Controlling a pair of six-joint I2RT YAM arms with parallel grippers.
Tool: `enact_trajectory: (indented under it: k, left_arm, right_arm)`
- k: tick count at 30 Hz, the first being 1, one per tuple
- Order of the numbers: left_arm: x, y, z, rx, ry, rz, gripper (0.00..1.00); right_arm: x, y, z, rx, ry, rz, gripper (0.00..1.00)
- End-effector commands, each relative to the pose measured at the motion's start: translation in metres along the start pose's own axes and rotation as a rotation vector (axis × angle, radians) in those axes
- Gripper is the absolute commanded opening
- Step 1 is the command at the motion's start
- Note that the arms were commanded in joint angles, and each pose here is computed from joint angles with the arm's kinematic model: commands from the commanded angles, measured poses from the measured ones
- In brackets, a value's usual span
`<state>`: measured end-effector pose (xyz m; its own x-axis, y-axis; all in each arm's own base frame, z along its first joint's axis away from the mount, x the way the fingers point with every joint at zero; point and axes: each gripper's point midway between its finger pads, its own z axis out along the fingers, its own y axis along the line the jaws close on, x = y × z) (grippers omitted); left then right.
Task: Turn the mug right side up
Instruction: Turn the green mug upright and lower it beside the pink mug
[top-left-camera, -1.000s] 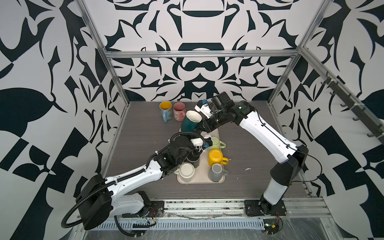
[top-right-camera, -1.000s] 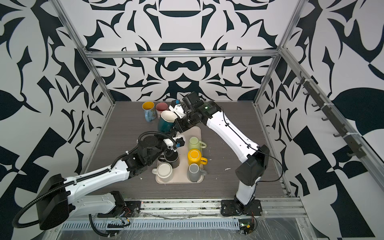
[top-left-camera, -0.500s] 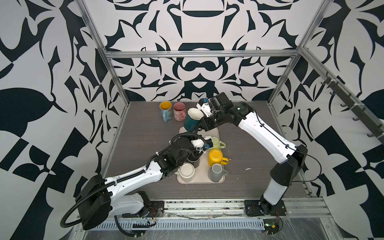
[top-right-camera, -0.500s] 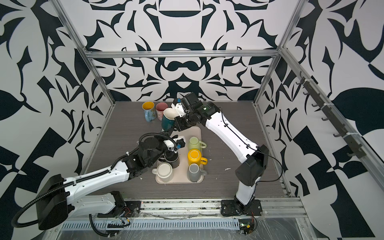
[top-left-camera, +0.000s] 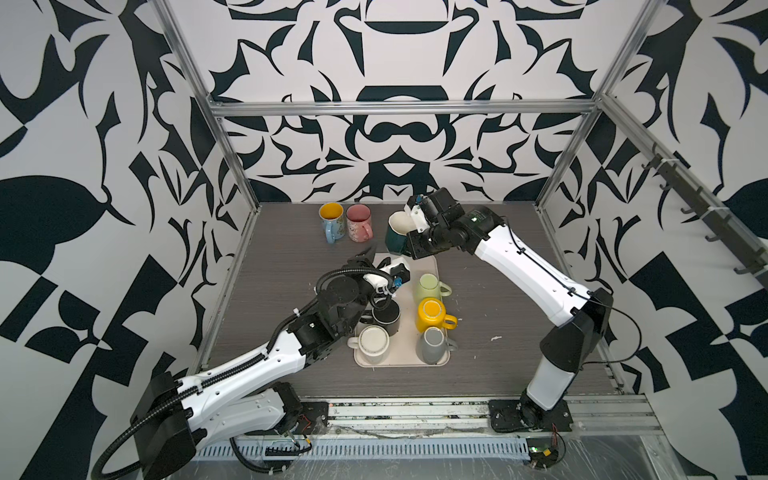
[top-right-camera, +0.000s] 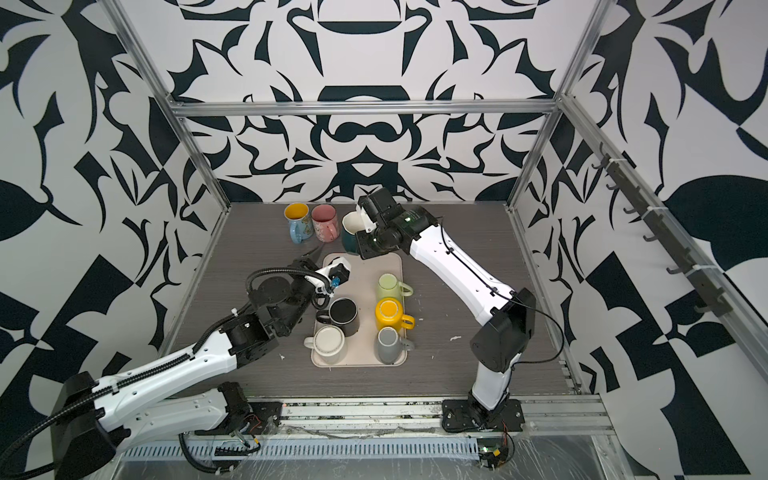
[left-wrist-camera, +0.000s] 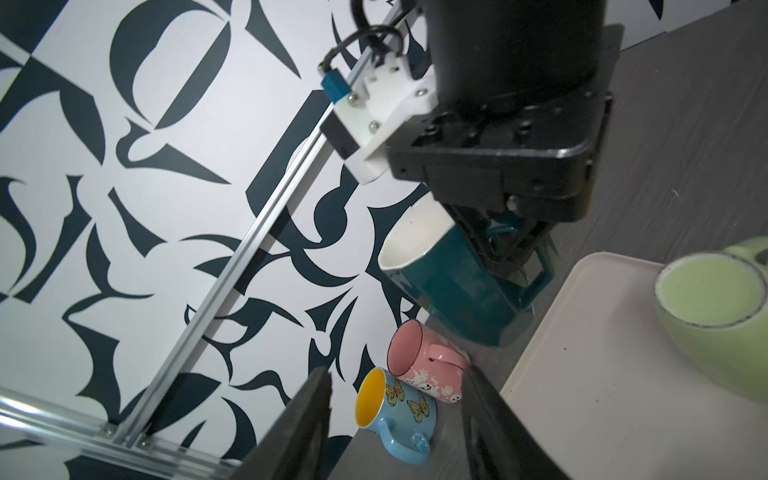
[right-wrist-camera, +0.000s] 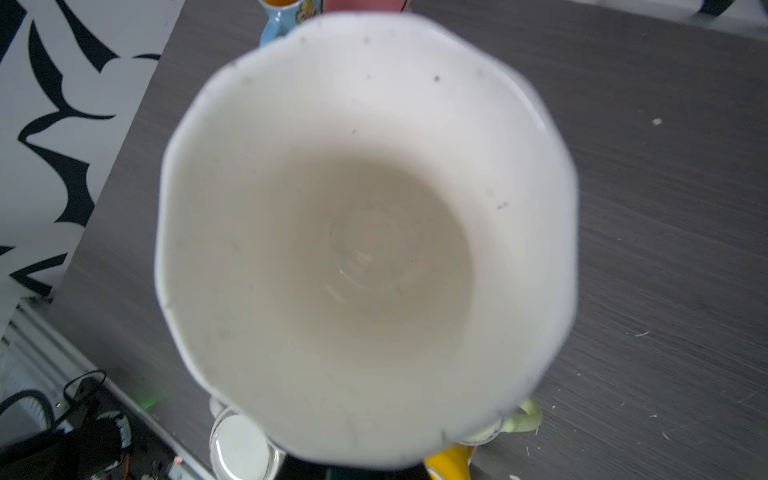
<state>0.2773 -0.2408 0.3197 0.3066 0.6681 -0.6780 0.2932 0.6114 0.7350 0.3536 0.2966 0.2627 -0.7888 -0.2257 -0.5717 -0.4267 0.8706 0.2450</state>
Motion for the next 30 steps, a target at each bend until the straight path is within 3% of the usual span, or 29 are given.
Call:
enact_trajectory:
  k: [1, 12, 23, 30]
  left_arm:
    - [0.007, 0.017, -0.008, -0.049, 0.037, -0.196, 0.58]
    - [0.046, 0.038, -0.011, -0.057, 0.170, -0.741, 0.65]
    - [0.083, 0.056, -0.016, -0.055, 0.249, -1.100, 0.68]
    - [0.087, 0.050, -0.012, -0.021, 0.283, -1.192, 0.68]
  right_arm:
    - [-0.061, 0.000, -0.015, 0.033, -0.221, 0.031, 0.00]
    - [-0.095, -0.015, 0.060, 0.162, -0.203, 0.067, 0.00]
    - [-0.111, -0.023, 0.098, 0.187, -0.216, 0.096, 0.00]
    - [-0.114, -0.036, 0.119, 0.187, -0.208, 0.142, 0.00]
